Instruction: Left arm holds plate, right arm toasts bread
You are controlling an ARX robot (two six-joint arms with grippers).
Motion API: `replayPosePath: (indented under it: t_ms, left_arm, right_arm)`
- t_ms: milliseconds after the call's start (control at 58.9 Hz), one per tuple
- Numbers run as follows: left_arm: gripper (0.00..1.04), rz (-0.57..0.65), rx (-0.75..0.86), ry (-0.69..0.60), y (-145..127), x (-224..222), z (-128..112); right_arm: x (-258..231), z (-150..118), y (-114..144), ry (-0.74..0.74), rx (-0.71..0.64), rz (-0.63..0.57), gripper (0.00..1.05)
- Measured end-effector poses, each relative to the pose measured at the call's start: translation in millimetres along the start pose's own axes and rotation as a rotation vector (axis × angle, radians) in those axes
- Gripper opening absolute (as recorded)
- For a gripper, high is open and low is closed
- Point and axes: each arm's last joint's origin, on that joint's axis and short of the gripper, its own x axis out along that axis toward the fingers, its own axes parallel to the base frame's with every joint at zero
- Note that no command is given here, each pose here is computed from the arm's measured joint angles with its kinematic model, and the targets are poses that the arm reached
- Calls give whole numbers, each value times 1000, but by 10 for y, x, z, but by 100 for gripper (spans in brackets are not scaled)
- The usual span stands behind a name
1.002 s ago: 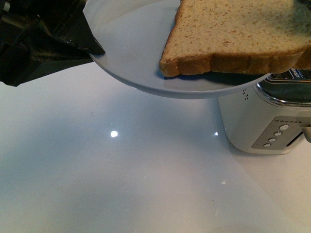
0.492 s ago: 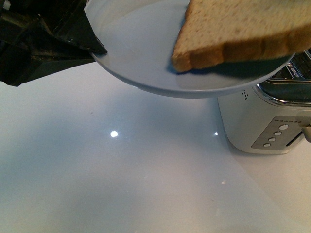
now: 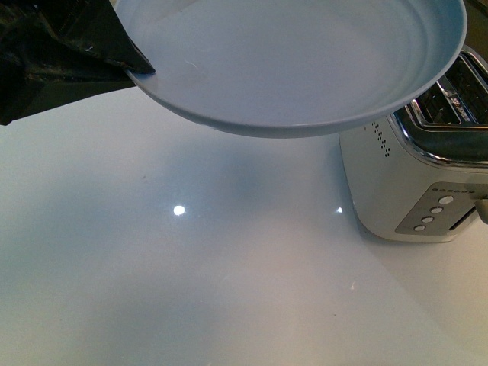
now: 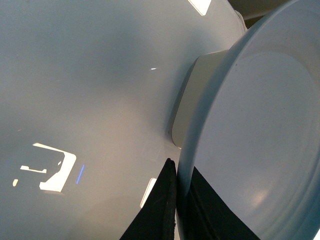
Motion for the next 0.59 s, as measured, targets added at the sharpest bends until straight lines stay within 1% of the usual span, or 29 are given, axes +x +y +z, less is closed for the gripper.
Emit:
replayPosePath:
  t_ms: [85, 204, 323, 594]
  left_arm:
    - [3, 0, -3, -4, 6, -11, 12]
    - [3, -1, -6, -4, 13, -21, 19]
    - [3, -1, -9, 3, 35, -30, 24]
    - [3, 10, -18, 1, 91, -27, 50]
  right_arm:
    - [180, -118, -7, 47, -78, -14, 3]
    - [331, -239, -17, 94, -123, -33, 3]
    - [405, -319, -17, 120, -144, -48, 3]
    - [537, -459, 54, 160, -151, -36, 3]
